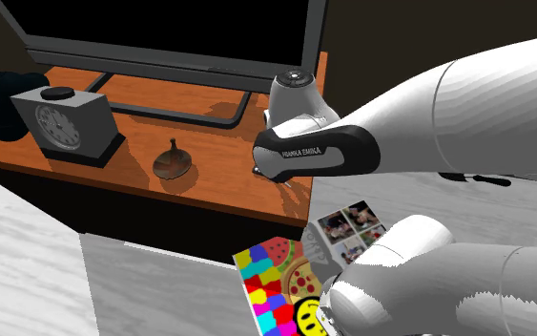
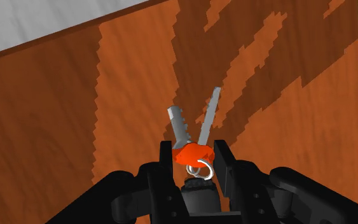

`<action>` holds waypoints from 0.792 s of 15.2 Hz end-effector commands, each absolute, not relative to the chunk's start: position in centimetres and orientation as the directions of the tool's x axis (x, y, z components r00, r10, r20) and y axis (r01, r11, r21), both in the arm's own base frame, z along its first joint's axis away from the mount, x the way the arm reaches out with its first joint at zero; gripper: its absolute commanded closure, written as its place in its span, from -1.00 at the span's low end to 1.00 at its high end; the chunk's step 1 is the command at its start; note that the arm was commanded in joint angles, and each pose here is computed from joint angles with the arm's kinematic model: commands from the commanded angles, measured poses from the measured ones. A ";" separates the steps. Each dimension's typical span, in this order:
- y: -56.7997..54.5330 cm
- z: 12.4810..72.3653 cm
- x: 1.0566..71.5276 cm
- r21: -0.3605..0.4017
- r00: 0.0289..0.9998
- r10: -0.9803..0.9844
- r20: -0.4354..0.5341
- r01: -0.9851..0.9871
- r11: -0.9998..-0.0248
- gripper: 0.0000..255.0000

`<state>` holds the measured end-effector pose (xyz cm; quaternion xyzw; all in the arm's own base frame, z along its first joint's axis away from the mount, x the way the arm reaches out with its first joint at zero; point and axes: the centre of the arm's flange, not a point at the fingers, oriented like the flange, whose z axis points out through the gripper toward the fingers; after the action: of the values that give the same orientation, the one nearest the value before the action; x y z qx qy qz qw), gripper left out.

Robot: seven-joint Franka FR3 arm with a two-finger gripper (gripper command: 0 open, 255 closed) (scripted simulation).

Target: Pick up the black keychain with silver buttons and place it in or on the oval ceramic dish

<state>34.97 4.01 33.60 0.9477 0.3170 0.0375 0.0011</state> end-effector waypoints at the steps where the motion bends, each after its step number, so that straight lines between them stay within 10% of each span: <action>1: 3.9 33.5 34.9 0.025 0.797 0.600 0.068 0.600 -0.800 1.00; 12: 3.9 38.8 34.9 0.025 0.797 0.600 0.068 0.600 -0.800 1.00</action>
<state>34.89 3.97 38.14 0.9479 0.3164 0.0367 0.0011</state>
